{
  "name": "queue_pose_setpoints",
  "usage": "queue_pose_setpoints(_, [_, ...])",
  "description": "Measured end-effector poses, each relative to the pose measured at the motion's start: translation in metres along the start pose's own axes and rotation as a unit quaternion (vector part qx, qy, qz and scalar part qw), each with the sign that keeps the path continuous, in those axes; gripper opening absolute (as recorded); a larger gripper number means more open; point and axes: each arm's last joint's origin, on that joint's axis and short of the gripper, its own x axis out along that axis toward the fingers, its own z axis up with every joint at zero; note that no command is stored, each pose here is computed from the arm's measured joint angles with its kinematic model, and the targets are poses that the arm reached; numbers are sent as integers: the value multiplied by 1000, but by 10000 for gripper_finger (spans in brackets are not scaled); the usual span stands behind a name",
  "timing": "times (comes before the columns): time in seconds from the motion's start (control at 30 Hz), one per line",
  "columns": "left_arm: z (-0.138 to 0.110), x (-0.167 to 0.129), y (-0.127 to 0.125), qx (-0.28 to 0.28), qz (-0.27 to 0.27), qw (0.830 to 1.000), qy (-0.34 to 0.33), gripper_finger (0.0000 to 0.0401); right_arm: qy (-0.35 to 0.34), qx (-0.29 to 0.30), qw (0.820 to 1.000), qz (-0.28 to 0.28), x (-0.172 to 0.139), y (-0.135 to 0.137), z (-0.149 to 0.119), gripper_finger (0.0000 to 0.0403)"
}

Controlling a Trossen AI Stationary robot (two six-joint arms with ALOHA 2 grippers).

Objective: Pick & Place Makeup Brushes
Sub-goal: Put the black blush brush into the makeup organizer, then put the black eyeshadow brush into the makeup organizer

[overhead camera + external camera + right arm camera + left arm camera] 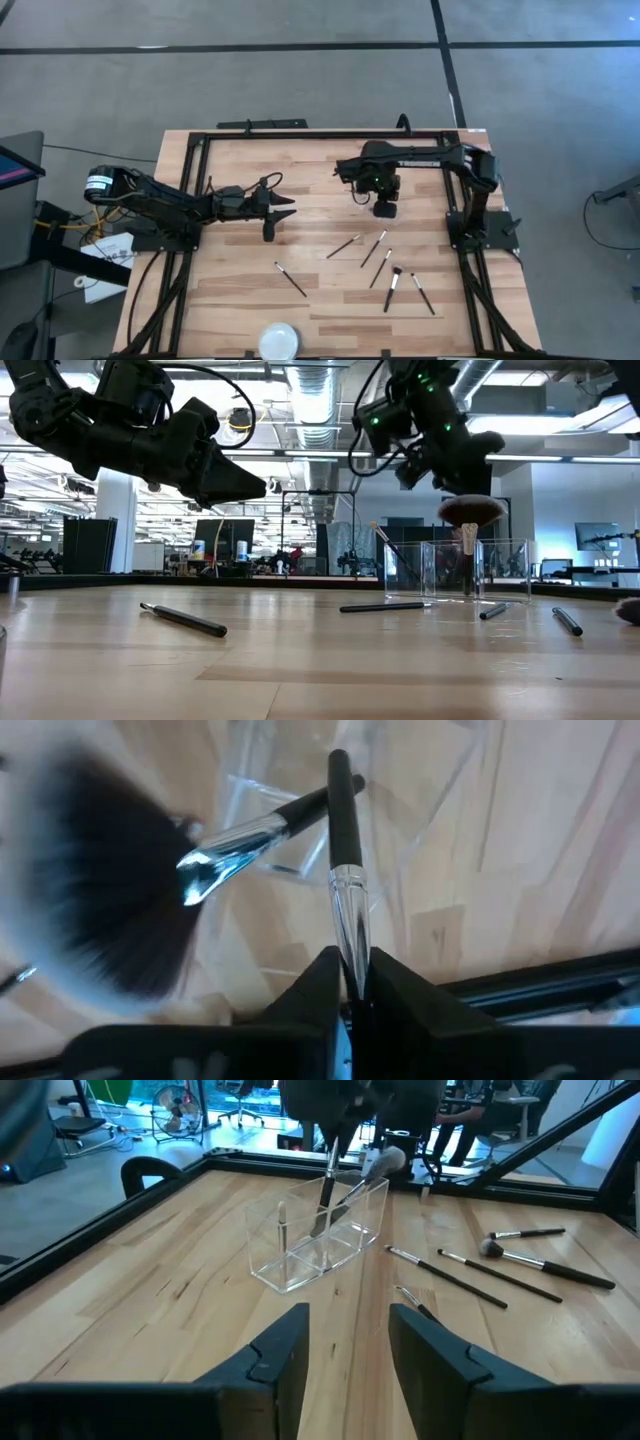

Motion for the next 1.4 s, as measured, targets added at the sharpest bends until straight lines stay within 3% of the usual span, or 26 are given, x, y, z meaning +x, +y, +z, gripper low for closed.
queue_pose_setpoints(0.23, [0,0,-2,-2,-40,999,1,136,18,13,1000,-12,8,-4,8,119])
queue_pose_setpoints(0.43, [-1,-2,-10,21,-162,987,5,136,3,7,1000,-16,0,4,8,158])
queue_pose_setpoints(0.53, [-7,-3,-13,22,-214,976,38,136,-29,14,999,-20,-15,11,9,168])
queue_pose_setpoints(0.67, [-24,-5,-24,39,-265,958,100,136,-86,4,996,-26,-43,27,11,171])
queue_pose_setpoints(0.97, [-52,-3,-57,76,-325,933,137,176,-238,12,971,-32,-106,63,3,164])
queue_pose_setpoints(1.13, [-65,4,-67,82,-340,927,139,207,-301,-2,953,-20,-117,88,6,166])
queue_pose_setpoints(1.3, [-82,10,-73,94,-349,917,168,214,-303,-35,952,-23,-114,111,5,161])
queue_pose_setpoints(1.4, [-88,11,-74,99,-352,915,173,209,-312,-27,950,-15,-117,120,-2,151])
